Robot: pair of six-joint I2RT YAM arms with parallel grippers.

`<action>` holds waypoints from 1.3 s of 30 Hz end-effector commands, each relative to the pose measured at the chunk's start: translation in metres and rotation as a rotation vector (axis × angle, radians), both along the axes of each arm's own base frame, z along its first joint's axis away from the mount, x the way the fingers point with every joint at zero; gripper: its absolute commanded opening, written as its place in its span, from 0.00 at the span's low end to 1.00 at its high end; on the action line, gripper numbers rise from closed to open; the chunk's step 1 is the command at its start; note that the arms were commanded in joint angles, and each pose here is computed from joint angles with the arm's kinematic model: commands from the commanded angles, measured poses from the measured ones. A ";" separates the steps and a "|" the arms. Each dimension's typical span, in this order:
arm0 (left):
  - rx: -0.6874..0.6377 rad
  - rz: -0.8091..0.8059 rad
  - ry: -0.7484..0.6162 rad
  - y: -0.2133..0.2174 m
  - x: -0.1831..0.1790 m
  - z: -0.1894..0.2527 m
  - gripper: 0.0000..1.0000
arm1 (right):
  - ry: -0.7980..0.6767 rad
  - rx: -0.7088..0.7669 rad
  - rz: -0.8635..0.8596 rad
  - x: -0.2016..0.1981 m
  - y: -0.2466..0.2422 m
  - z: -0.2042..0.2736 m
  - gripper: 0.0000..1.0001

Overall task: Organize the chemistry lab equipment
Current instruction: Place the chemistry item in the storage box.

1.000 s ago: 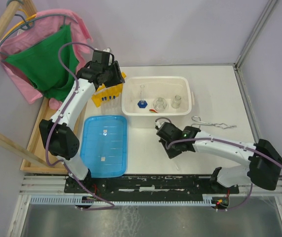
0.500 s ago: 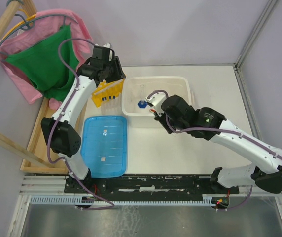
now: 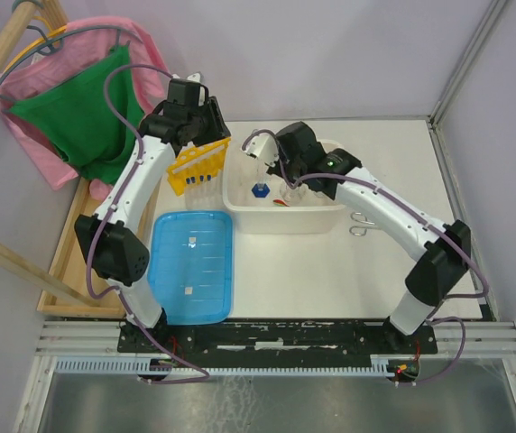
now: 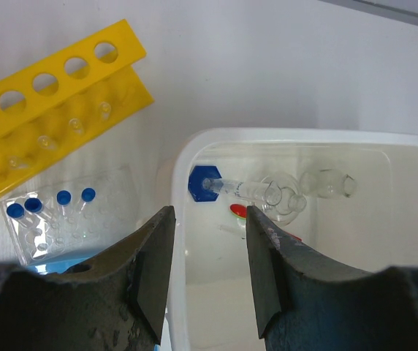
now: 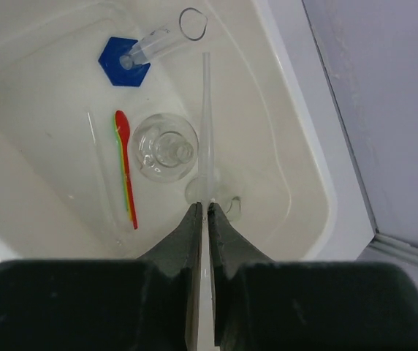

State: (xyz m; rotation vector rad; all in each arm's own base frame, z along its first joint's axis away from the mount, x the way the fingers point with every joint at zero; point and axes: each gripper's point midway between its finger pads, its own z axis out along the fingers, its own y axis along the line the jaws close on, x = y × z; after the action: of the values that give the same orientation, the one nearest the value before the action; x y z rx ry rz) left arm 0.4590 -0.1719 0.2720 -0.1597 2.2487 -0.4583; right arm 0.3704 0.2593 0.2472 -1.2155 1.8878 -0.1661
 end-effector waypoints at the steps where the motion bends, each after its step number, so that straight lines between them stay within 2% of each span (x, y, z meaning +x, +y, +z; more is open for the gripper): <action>1: -0.014 0.001 -0.072 -0.001 0.013 0.021 0.51 | 0.000 -0.056 0.213 0.015 0.016 0.006 0.11; 5: -0.014 -0.003 -0.067 -0.002 0.014 0.019 0.51 | 0.144 -0.075 0.302 0.012 0.020 -0.022 0.12; 10: -0.022 -0.003 -0.057 -0.004 0.015 0.015 0.51 | 0.335 -0.116 0.334 0.003 0.023 -0.071 0.12; 28: 0.011 0.020 -0.047 0.005 0.007 0.018 0.51 | 0.539 -0.112 0.208 0.017 0.013 -0.183 0.14; 39: 0.026 0.023 -0.035 0.009 0.002 0.015 0.51 | 0.613 -0.130 0.165 0.015 0.006 -0.222 0.16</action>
State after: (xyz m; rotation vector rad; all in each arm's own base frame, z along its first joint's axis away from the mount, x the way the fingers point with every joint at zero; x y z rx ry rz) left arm 0.4621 -0.1681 0.2570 -0.1772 2.2888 -0.4142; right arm 0.3827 0.2609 0.0273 -1.6664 2.3047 0.1818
